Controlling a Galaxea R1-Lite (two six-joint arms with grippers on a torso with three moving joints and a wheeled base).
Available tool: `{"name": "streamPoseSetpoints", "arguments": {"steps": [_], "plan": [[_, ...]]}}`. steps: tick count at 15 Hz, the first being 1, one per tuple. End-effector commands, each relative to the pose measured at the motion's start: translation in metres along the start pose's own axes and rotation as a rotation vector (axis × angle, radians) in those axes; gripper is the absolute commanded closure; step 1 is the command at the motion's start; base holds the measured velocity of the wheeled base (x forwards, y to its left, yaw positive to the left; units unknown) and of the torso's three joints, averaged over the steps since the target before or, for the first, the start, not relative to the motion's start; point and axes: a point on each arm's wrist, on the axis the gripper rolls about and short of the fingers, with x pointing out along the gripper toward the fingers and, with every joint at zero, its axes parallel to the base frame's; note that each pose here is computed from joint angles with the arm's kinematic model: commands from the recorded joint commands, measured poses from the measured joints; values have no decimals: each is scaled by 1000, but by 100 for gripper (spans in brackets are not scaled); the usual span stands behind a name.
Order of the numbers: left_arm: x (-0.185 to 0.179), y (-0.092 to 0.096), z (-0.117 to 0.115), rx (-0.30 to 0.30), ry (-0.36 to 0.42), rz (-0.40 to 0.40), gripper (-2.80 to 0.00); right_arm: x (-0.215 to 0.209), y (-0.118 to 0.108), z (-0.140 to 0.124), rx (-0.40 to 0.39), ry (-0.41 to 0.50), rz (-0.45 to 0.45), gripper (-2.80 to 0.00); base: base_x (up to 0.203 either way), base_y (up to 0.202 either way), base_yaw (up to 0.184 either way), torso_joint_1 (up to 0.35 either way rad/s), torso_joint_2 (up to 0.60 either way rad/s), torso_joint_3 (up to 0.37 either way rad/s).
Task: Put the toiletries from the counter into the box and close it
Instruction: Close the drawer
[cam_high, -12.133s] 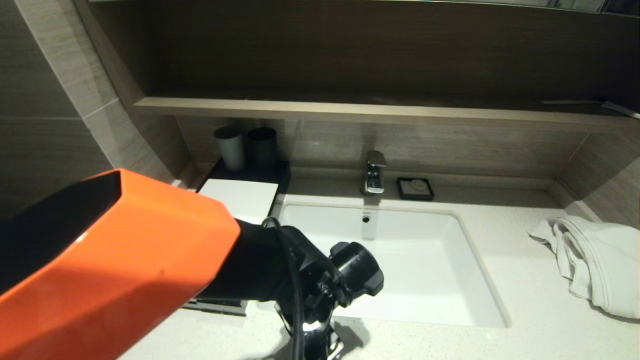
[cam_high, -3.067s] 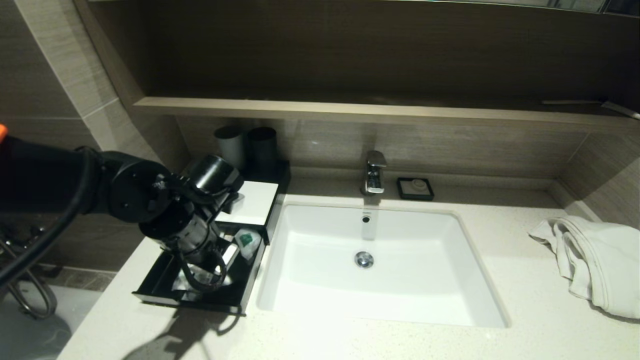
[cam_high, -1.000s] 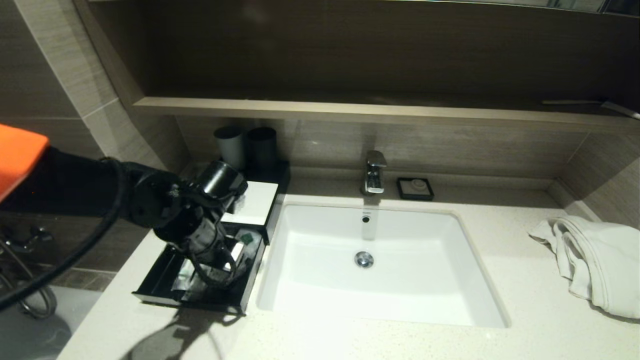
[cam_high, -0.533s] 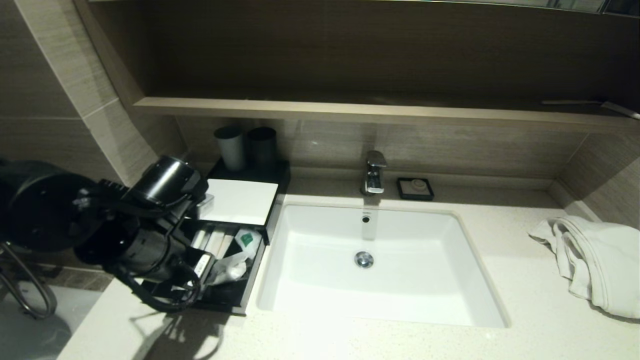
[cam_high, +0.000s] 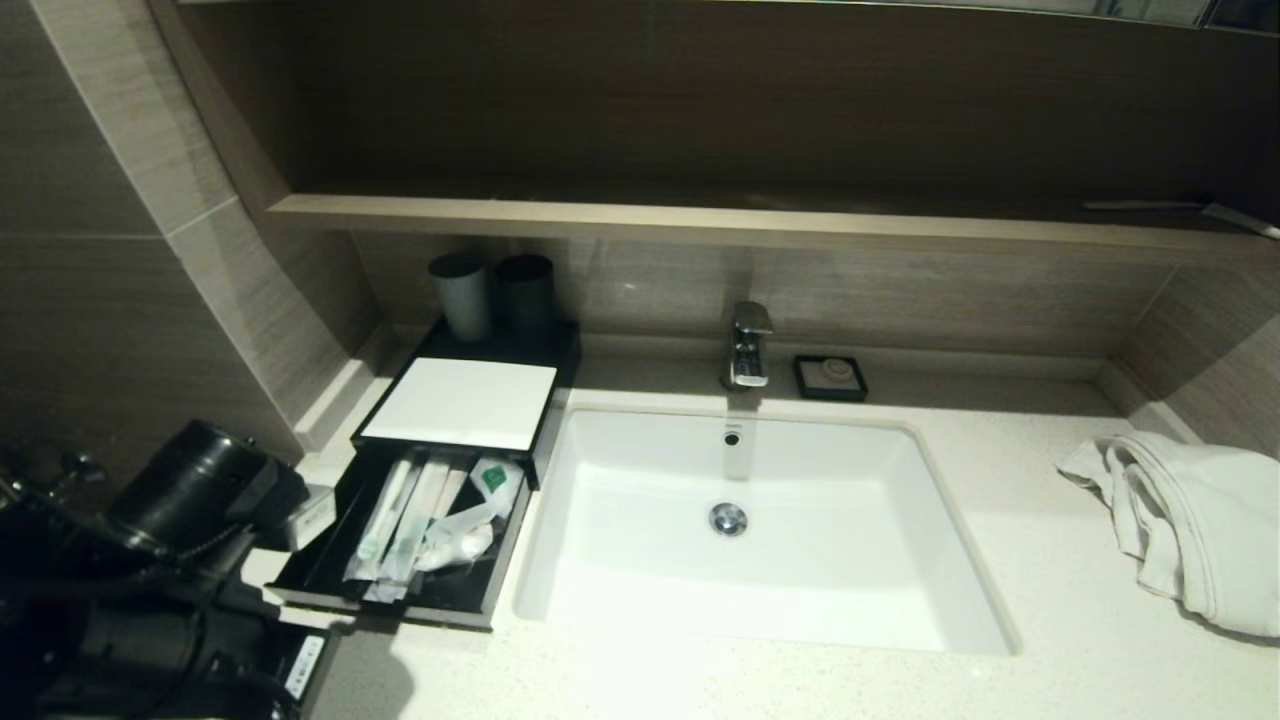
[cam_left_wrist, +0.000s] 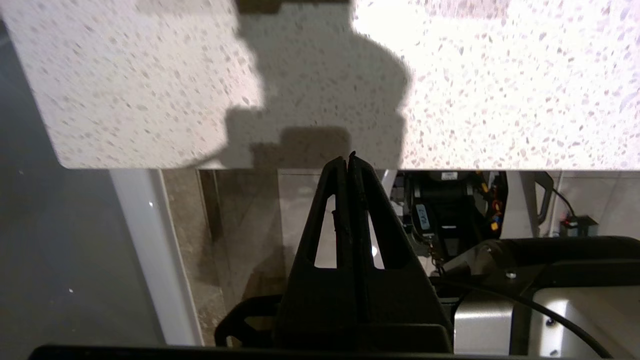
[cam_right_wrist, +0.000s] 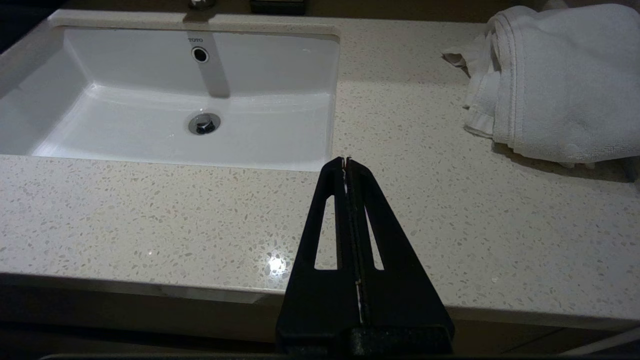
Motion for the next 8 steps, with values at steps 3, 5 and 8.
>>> {"name": "streamPoseSetpoints", "arguments": {"steps": [3, 5, 8], "plan": [[19, 0, -14, -16, 23, -6, 0, 0, 0, 0, 0, 0, 0, 0, 0, 0, 0, 0, 0, 0], [34, -2, -12, -37, 26, -3, 0, 0, 0, 0, 0, 0, 0, 0, 0, 0, 0, 0, 0, 0], [50, -4, -5, -65, 23, -1, 0, 0, 0, 0, 0, 0, 0, 0, 0, 0, 0, 0, 0, 0]]}}
